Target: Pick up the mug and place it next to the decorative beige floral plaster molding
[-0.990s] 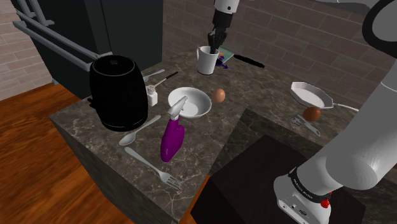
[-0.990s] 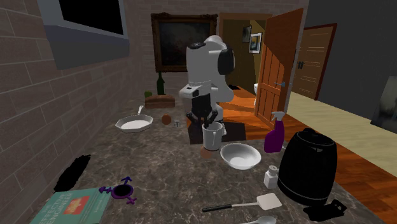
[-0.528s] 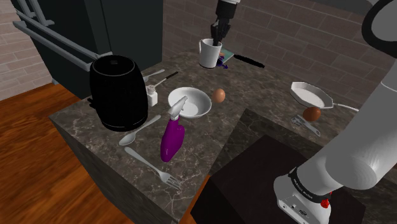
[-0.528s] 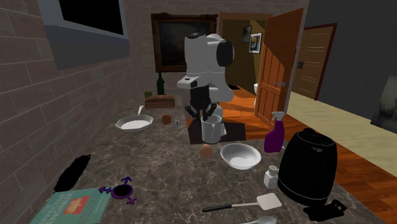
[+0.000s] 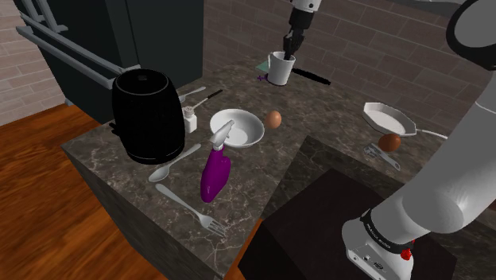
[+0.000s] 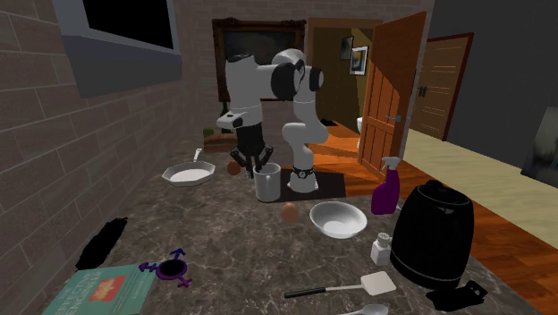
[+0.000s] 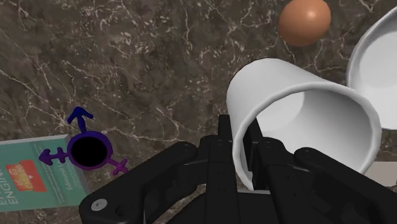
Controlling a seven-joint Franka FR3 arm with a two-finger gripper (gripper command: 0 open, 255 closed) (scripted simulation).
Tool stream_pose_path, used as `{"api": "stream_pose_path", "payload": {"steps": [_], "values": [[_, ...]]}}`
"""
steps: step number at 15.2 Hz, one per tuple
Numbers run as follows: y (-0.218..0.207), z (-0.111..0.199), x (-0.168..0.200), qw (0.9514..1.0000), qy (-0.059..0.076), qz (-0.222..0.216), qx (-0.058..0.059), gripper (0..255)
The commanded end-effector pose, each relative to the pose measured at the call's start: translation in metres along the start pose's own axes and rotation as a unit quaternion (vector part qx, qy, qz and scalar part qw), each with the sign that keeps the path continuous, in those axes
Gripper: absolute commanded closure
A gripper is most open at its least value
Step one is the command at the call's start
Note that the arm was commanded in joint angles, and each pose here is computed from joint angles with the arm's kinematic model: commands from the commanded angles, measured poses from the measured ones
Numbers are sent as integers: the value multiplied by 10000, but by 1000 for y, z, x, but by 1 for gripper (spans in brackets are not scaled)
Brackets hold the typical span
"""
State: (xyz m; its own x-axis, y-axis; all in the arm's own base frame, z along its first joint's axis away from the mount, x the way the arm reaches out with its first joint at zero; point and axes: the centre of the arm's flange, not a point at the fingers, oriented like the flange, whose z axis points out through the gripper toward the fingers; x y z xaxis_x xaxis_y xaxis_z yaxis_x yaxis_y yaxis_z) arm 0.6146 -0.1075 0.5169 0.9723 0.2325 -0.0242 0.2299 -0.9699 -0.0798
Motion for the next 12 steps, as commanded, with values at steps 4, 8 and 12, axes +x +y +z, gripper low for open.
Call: {"api": "stream_pose_path", "payload": {"steps": [4, 8, 12], "values": [[64, 7, -19, 10000, 1, -6, 0, 255], [114, 13, -35, 10000, 1, -6, 0, 255], [165, 20, -50, 10000, 1, -6, 0, 255]]}}
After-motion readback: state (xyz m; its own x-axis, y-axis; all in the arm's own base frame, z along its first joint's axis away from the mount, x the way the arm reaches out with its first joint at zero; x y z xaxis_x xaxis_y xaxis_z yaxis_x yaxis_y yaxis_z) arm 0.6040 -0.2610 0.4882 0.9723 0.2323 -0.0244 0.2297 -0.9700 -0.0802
